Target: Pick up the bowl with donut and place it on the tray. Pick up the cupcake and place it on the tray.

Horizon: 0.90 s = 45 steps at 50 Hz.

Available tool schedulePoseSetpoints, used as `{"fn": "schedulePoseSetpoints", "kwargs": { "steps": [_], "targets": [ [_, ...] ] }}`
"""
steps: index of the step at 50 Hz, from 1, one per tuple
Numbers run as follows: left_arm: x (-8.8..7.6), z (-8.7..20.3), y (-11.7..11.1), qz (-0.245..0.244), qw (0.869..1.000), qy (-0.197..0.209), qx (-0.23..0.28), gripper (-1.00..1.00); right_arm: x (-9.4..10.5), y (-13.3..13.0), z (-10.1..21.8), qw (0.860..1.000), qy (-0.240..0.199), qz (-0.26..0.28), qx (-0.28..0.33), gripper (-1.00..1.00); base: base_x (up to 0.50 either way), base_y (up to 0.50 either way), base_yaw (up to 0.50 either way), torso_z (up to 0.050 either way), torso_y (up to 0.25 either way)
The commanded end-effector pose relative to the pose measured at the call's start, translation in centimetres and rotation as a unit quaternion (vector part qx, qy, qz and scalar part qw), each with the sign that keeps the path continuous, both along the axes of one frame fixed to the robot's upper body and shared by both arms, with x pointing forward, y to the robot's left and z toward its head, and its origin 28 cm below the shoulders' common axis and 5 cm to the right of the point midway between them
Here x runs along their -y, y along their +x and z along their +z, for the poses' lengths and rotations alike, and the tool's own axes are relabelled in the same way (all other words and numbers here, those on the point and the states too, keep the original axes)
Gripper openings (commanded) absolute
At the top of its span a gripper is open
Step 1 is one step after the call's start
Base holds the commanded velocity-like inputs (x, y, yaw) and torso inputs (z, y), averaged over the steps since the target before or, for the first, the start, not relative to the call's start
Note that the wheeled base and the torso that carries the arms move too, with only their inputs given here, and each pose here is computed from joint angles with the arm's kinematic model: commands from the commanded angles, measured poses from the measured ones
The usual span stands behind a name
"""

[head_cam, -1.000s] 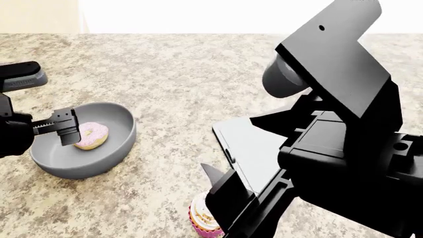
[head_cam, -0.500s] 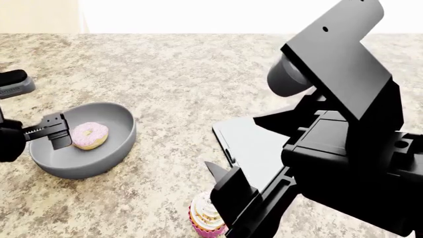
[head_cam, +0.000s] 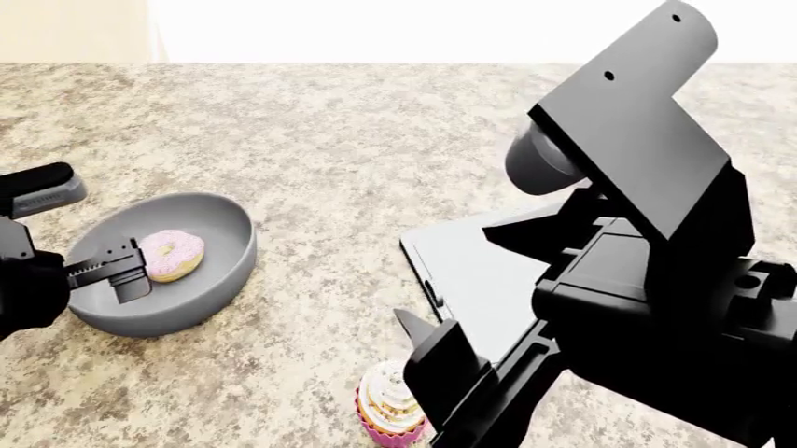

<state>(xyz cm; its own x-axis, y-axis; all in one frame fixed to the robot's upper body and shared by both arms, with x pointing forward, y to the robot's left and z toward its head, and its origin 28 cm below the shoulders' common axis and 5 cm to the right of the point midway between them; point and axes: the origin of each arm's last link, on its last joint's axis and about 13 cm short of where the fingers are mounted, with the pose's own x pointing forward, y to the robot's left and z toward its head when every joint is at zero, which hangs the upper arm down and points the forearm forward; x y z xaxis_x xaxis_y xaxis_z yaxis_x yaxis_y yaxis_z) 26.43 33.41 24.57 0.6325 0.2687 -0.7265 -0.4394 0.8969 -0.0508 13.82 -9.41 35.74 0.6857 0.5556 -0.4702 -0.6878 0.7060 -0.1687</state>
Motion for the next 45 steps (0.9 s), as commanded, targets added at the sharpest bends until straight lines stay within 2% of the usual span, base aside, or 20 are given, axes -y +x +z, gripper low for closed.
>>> {"fn": "schedulePoseSetpoints", "kwargs": {
  "steps": [1, 10, 11, 20, 37, 45],
  "targets": [
    [0.2, -0.3, -0.8, 0.005, 1.000, -0.003, -0.007, 1.00, 0.0, 0.0, 0.0, 1.000, -0.003, -0.004, 0.002, 1.00, 0.00, 0.00, 0.00, 0.000, 0.000],
    [0.2, -0.6, -0.3, -0.001, 1.000, -0.005, -0.006, 1.00, 0.1, 0.0, -0.2, 1.000, -0.004, -0.005, 0.000, 1.00, 0.00, 0.00, 0.00, 0.000, 0.000],
    [0.2, -0.6, -0.2, 0.000, 1.000, -0.004, 0.000, -1.00, 0.1, 0.0, -0.2, 1.000, -0.003, -0.005, 0.000, 1.00, 0.00, 0.00, 0.00, 0.000, 0.000],
    [-0.2, -1.2, 0.4, 0.016, 0.999, -0.024, 0.028, -1.00, 0.2, 0.0, -0.3, 1.000, -0.002, -0.005, -0.002, 1.00, 0.00, 0.00, 0.00, 0.000, 0.000],
    [-1.2, -0.7, -0.9, 0.068, 0.995, -0.028, 0.065, -1.00, 0.4, -0.1, -0.2, 1.000, 0.004, -0.010, -0.001, 1.00, 0.00, 0.00, 0.00, 0.000, 0.000],
    [-0.9, 0.3, -0.6, 0.069, 0.989, -0.067, 0.114, -1.00, 0.4, -0.1, -0.2, 1.000, 0.007, -0.013, -0.002, 1.00, 0.00, 0.00, 0.00, 0.000, 0.000]
  ]
}}
